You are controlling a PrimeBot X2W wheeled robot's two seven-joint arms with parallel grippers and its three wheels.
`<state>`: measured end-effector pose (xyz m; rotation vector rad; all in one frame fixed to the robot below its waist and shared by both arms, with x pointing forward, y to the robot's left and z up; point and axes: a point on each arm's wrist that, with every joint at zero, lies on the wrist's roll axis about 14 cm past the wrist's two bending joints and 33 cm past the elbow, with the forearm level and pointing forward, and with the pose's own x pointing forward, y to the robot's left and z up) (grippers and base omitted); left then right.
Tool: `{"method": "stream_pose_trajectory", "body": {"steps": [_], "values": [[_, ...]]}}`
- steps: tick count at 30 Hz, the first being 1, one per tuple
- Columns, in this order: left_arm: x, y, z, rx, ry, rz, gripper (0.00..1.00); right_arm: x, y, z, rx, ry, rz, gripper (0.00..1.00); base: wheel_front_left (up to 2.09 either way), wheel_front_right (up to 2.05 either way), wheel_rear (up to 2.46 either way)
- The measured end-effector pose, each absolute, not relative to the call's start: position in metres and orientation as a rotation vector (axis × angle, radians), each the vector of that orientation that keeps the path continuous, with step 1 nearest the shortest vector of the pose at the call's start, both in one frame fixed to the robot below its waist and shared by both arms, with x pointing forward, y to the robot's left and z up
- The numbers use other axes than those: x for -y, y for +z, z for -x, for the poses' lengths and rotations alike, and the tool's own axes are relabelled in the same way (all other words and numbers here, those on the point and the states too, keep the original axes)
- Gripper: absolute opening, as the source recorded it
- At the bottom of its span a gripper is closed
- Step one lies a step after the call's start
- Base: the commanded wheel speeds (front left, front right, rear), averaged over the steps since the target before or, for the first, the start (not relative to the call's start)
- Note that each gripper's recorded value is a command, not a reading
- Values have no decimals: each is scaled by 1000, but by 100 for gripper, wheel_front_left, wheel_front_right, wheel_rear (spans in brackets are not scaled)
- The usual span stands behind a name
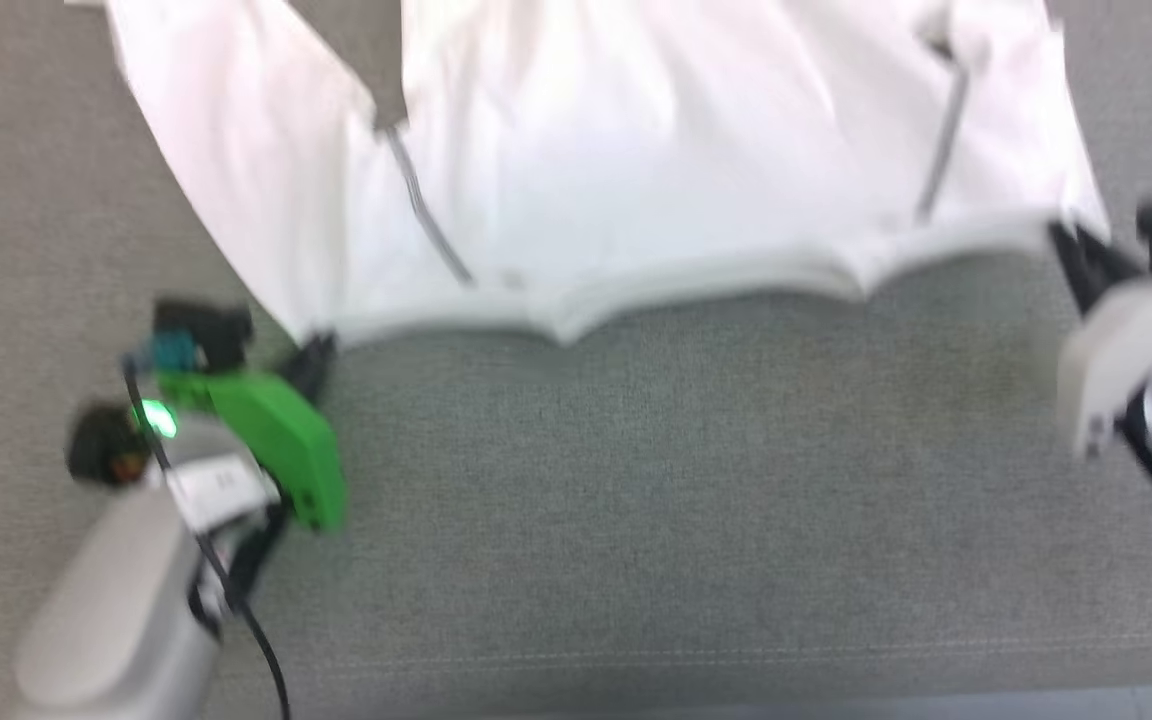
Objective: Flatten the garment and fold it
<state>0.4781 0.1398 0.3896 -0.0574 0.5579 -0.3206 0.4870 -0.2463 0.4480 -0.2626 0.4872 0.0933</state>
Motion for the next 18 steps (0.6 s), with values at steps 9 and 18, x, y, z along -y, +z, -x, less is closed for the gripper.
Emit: {"method": "stream_pose_trajectory", "body": {"steps": [9, 18], "values": [[-141, 384, -403, -656, -259, 178, 0, 253, 428, -403, -581, -13, 138, 0, 0, 0, 0], [-152, 375, -357, -730, -162, 255, 0, 238, 398, -346, -709, -81, -11, 0, 0, 0, 0]]}}
